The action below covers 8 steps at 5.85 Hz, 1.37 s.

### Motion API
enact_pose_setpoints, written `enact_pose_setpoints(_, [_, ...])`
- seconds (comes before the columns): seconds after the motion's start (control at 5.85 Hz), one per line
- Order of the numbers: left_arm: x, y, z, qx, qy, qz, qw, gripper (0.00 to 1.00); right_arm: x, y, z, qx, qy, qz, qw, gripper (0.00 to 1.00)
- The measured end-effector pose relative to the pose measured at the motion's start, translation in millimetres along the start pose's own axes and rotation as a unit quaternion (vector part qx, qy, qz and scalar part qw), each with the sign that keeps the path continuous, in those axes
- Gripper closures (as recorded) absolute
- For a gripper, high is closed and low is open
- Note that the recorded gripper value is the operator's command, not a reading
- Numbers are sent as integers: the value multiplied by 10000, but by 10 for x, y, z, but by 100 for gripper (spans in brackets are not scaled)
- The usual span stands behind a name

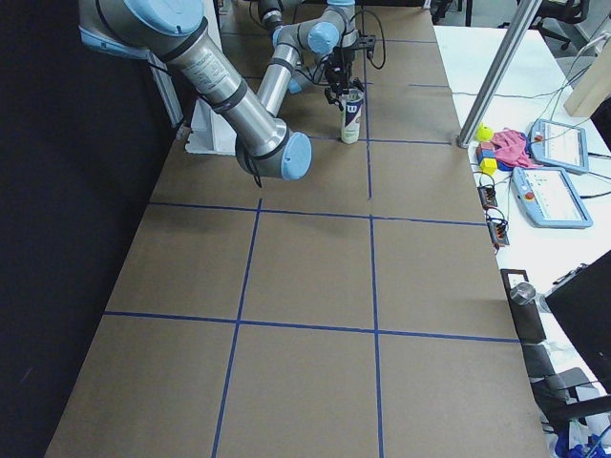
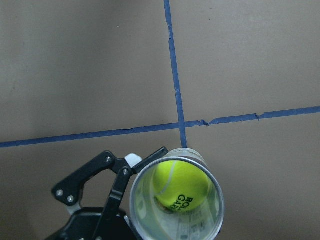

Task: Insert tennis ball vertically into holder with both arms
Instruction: 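Open the right gripper to drop the ball into the can, then set the can down upright, open the left gripper while the right arm withdraws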

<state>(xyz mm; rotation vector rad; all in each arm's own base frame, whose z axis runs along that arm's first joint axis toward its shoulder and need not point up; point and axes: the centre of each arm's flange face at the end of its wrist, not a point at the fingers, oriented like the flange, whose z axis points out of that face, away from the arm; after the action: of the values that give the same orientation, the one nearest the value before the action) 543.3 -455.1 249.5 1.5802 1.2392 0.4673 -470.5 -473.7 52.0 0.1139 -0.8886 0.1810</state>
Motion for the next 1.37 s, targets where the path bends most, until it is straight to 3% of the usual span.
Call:
enact_pose_setpoints(0.34, [-7,-1,-1,5,-21,1,10000,12,14,-14,-17,-15,-15,-91,10000,0])
enact_pose_setpoints(0.68, [-33,-24,-8,30,-40,6,10000,11,354,-292,-55,-146,7,-339,9993,0])
enact_pose_setpoints(1.37, [-50,-308,-68,314,-11,-128,9994,8,2056,-1073,43,-296,475,-1408,9885,0])
